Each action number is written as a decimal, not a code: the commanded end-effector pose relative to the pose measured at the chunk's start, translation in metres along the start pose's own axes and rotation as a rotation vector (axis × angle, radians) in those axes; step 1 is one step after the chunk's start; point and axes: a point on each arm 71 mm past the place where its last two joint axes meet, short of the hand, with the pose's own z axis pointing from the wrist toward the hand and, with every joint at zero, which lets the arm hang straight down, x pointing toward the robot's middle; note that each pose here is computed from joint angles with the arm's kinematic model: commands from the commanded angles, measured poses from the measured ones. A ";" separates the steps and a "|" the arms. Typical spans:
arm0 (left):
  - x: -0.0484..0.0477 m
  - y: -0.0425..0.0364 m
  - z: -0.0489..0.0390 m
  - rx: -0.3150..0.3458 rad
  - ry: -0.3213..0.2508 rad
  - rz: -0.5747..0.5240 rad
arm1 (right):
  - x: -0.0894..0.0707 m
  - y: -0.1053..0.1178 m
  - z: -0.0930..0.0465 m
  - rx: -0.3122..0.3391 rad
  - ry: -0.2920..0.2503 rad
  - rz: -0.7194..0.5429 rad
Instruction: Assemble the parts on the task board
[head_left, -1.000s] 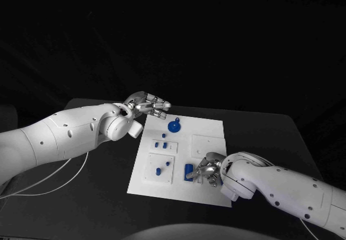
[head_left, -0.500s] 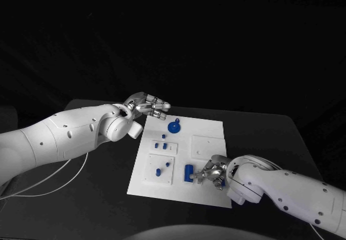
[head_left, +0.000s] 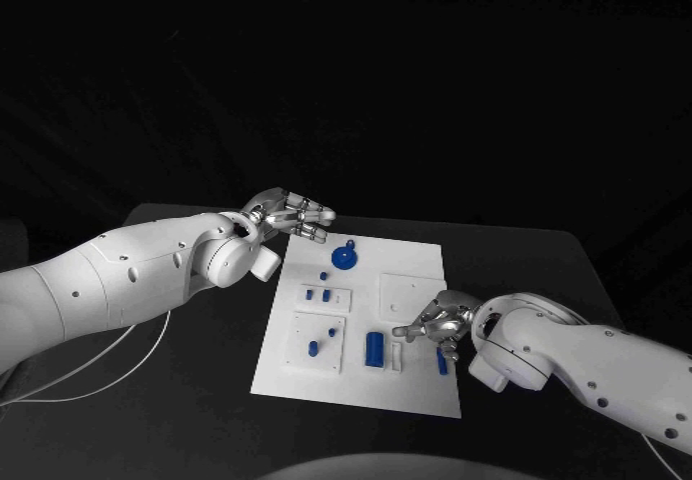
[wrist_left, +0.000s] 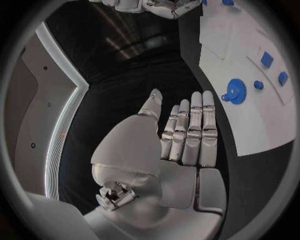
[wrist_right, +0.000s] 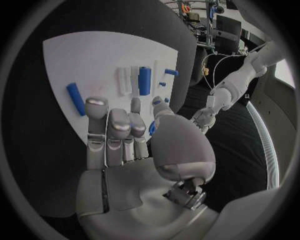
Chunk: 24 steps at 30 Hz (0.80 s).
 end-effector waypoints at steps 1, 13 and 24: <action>0.0020 -0.0012 -0.0001 0.010 0.015 -0.002 | -0.007 -0.007 -0.002 -0.022 0.040 -0.042; -0.0043 -0.0002 -0.0063 0.017 0.000 0.003 | -0.031 -0.041 -0.010 0.064 0.060 -0.149; -0.0047 -0.0001 -0.0092 0.018 0.002 0.003 | -0.027 -0.049 -0.012 0.140 0.037 -0.217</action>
